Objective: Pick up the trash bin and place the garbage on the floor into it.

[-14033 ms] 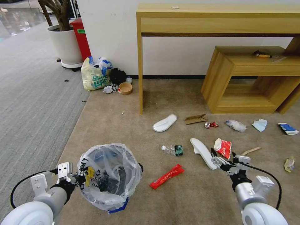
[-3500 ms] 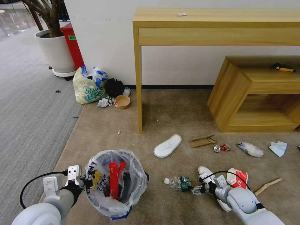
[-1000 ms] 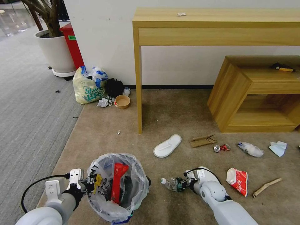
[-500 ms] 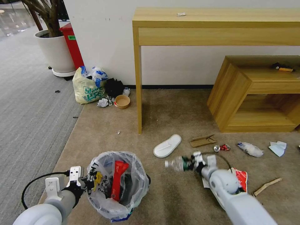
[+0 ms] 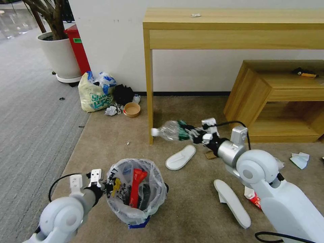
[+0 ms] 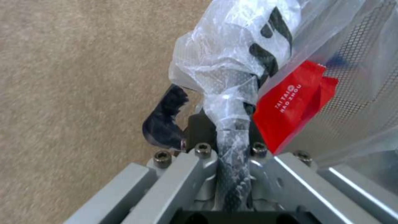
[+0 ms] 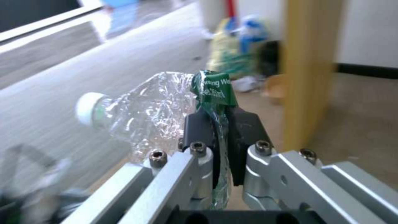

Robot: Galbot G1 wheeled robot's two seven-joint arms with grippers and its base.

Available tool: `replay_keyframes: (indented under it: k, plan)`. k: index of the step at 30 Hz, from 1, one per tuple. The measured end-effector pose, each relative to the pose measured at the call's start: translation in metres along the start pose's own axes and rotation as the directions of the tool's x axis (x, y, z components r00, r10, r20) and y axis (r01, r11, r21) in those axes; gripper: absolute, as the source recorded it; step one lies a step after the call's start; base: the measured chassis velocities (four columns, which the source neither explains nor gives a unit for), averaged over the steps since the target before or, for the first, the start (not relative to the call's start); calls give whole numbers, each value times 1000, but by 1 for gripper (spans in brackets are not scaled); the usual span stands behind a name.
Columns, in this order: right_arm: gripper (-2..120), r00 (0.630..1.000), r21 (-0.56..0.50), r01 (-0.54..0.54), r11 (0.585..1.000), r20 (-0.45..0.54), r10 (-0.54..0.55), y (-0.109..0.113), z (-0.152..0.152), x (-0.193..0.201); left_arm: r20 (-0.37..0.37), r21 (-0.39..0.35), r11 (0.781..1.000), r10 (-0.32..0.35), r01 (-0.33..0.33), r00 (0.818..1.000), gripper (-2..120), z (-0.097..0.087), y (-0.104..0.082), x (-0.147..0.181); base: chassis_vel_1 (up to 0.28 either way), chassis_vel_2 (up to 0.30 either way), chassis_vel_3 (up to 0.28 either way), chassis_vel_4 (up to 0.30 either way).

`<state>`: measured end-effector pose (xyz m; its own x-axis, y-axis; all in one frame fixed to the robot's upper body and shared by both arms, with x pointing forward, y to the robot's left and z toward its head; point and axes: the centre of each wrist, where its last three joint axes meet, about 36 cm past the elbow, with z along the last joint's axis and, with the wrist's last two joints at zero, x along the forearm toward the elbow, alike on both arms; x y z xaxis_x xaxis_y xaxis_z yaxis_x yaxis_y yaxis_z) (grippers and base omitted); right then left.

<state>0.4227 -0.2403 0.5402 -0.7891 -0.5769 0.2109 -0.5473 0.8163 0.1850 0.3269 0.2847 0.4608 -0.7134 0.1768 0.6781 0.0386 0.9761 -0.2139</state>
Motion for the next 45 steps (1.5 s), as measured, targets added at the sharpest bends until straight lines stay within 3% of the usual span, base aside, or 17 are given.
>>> replay_keyframes:
  k: [1, 2, 3, 7, 17, 23, 25, 36, 39, 40, 43, 44, 45]
  plan:
    - [5, 1000, 0, 0, 1000, 0, 0, 0, 0, 0, 0, 0, 1000, 0, 0, 1000, 0, 0, 0, 0, 0, 0, 0, 0]
    - [5, 994, 4, 106, 994, 16, -106, 24, -15, 3, -13, -1, 1000, 13, -13, 1000, 0, -5, -2, -13, 0, 0, 0, 0]
    - [5, 990, 4, 138, 990, 11, -138, 31, -18, 4, -16, -1, 1000, 17, -17, 1000, 0, -7, -3, -17, 0, 0, 0, 0]
    - [5, 967, 12, 241, 971, -88, -239, 61, 0, 1, -15, -5, 1000, 28, -28, 999, 0, -20, -6, -28, 0, 0, 0, 0]
    - [7, 950, 50, 242, 969, -214, -227, 80, 43, -20, -3, -10, 1000, 21, -21, 1000, 0, -30, -1, -29, 0, 0, 0, 0]
    - [26, 948, 57, 239, 969, -229, -220, 86, 47, -21, 1, -5, 1000, 22, -22, 1000, 0, -29, -1, -27, 0, 0, 0, 0]
    - [37, 948, 62, 242, 968, -227, -223, 87, 45, -19, 2, -3, 1000, 24, -24, 1000, 0, -28, -2, -26, 0, 0, 0, 0]
    - [73, 960, 60, 209, 976, -202, -193, 82, 39, -11, 5, -4, 1000, 25, -25, 1000, 0, -25, -4, -21, 0, 0, 0, 0]
    - [88, 979, 70, 138, 988, -157, -126, 65, 29, -17, 4, -2, 1000, 12, -12, 1000, 0, -22, -1, -19, 0, 0, 0, 0]
    - [88, 979, 70, 138, 988, -157, -126, 65, 29, -17, 4, -2, 1000, 12, -12, 1000, 0, -22, -1, -19, 0, 0, 0, 0]
    - [99, 990, 82, 37, 996, -137, -25, 31, 27, -36, 3, 3, 1000, 0, 0, 1000, 0, -19, 3, -14, 0, 0, 0, 0]
    - [99, 990, 82, 37, 996, -137, -25, 31, 27, -36, 3, 3, 1000, 0, 0, 1000, 0, -19, 3, -14, 0, 0, 0, 0]
    - [100, 990, 95, -6, 995, -142, 19, 14, 33, -46, 4, 6, 1000, -5, 5, 1000, 0, -18, 5, -12, 0, 0, 0, 0]
